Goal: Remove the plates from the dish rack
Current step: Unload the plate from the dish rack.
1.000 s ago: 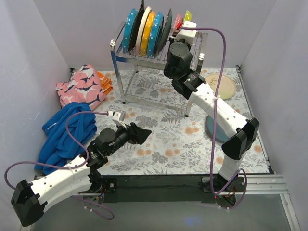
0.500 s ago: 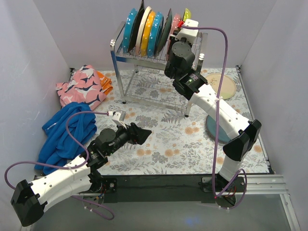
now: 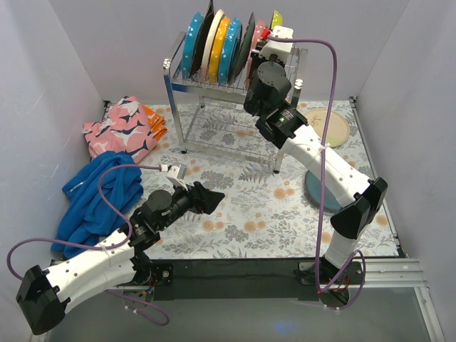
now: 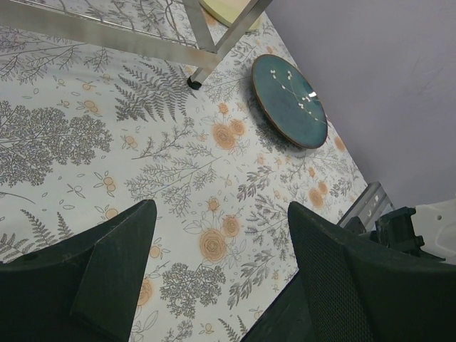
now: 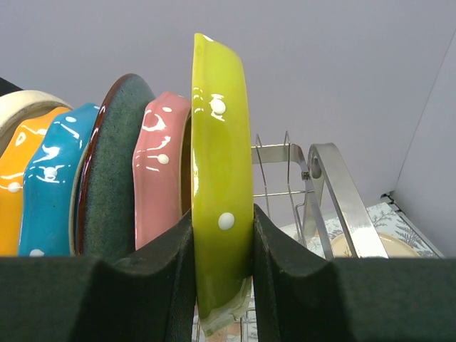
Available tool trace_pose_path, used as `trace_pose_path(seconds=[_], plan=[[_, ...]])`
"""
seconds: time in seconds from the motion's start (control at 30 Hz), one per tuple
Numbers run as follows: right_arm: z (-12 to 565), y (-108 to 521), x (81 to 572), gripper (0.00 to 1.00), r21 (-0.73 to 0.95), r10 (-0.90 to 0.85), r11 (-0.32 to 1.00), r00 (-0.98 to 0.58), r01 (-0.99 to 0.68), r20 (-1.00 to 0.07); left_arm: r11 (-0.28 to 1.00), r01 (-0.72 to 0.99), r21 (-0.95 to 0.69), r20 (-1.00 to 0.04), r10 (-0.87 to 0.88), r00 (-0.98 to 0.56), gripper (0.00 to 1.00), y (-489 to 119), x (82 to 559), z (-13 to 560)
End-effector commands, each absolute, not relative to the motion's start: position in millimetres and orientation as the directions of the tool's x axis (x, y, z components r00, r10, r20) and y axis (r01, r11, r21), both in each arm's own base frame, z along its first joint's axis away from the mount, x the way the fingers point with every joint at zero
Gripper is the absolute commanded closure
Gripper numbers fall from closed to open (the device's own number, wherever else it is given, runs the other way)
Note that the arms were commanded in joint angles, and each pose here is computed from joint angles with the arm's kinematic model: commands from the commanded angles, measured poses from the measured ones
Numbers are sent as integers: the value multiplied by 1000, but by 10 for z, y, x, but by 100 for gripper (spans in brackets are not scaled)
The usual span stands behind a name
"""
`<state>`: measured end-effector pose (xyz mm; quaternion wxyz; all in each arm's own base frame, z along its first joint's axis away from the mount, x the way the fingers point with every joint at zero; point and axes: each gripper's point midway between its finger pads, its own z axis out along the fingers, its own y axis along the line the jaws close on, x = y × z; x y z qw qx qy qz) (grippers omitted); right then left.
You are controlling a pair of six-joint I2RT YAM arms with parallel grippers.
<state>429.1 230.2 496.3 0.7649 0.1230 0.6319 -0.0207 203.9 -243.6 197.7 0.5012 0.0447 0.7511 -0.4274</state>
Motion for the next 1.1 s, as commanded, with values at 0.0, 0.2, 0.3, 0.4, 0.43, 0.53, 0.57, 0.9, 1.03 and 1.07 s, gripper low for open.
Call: trace_pose_path(seconds=[0.0, 0.2, 0.3, 0.4, 0.43, 0.53, 0.57, 0.9, 1.03, 1.07], plan=[[6056, 2006, 3781, 99, 422, 367, 906, 436, 33, -822, 628, 506, -592, -796, -354, -491, 27, -2451, 2028, 1964], [6004, 1955, 3754, 99, 384, 325, 922, 427, 57, -844, 625, 509, -592, -796, -355, -491, 27, -2459, 2025, 1974], [5958, 1950, 3761, 99, 360, 298, 930, 428, 71, -853, 625, 509, -592, -796, -353, -492, 27, -2462, 2024, 1966], [6008, 1928, 3762, 99, 342, 272, 935, 437, 88, -857, 625, 509, -592, -795, -349, -496, 27, -2472, 2025, 1954], [6016, 1924, 3763, 99, 339, 267, 936, 438, 92, -858, 624, 510, -592, -795, -350, -495, 27, -2473, 2026, 1962], [6028, 1918, 3750, 99, 342, 272, 936, 440, 86, -856, 626, 508, -592, -795, -349, -496, 27, -2471, 2028, 1950], [6011, 1908, 3743, 99, 339, 269, 937, 437, 88, -858, 627, 507, -592, -795, -349, -496, 27, -2466, 2027, 1948], [5775, 1828, 3703, 99, 356, 286, 929, 411, 104, -866, 629, 504, -592, -794, -348, -499, 27, -2474, 2034, 1939], [5683, 1703, 3687, 99, 382, 309, 918, 412, 107, -857, 626, 507, -593, -794, -350, -497, 27, -2473, 2029, 1949], [5688, 1655, 3662, 99, 394, 319, 913, 416, 106, -852, 626, 507, -593, -794, -350, -497, 27, -2471, 2028, 1950]])
